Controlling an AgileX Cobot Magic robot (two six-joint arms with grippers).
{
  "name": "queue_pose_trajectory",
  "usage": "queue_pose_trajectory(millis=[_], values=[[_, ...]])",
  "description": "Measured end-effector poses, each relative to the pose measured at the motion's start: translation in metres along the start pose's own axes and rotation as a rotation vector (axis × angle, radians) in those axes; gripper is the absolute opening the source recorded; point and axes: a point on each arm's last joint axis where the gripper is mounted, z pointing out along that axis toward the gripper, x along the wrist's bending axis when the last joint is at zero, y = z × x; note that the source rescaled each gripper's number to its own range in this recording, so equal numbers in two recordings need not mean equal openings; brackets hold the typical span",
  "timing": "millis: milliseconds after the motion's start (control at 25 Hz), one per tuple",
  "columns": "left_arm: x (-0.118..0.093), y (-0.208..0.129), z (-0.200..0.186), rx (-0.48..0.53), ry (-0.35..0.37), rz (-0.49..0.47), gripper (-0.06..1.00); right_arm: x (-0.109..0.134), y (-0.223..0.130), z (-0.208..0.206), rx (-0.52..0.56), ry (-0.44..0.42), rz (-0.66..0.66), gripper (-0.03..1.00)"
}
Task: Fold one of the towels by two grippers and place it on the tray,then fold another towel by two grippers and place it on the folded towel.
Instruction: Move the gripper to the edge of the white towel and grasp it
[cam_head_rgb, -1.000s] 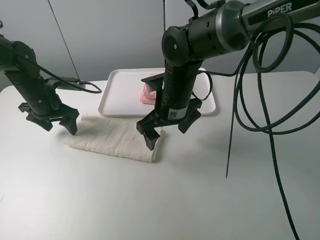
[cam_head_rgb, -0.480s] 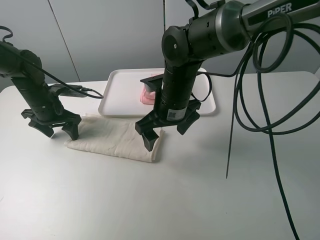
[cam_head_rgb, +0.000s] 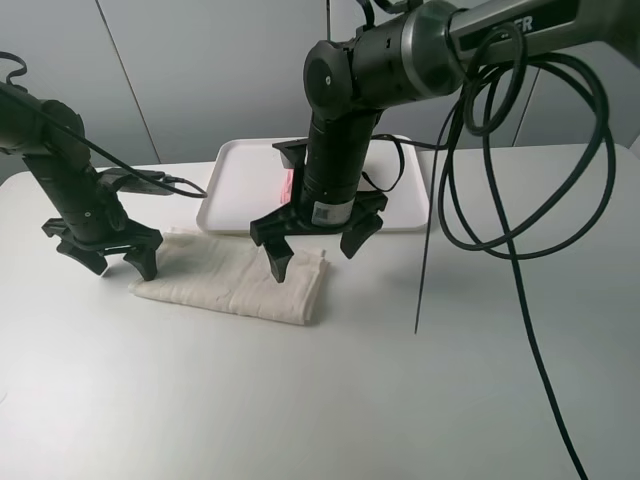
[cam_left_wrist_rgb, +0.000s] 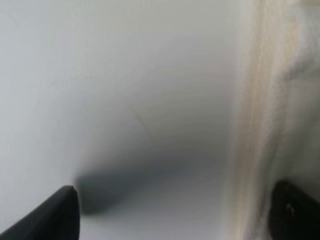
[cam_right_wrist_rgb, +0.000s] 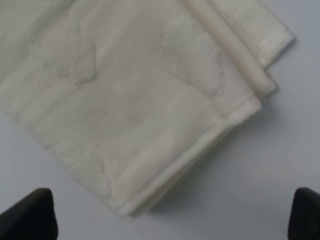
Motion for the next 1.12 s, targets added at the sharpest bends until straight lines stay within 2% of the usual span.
queue_pose_trajectory(millis=[400, 720, 1120], values=[[0.002, 0.000, 0.000, 0.000, 0.021, 0.022, 0.98, -0.004, 0.003, 0.035, 0.069, -0.017, 0.079, 0.97], [0.002, 0.000, 0.000, 0.002, 0.022, 0.023, 0.98, 0.009, 0.005, 0.037, 0.025, 0.008, 0.076, 0.97], [0.002, 0.000, 0.000, 0.004, 0.023, 0.024, 0.98, 0.009, 0.008, 0.037, -0.006, 0.000, 0.074, 0.96]])
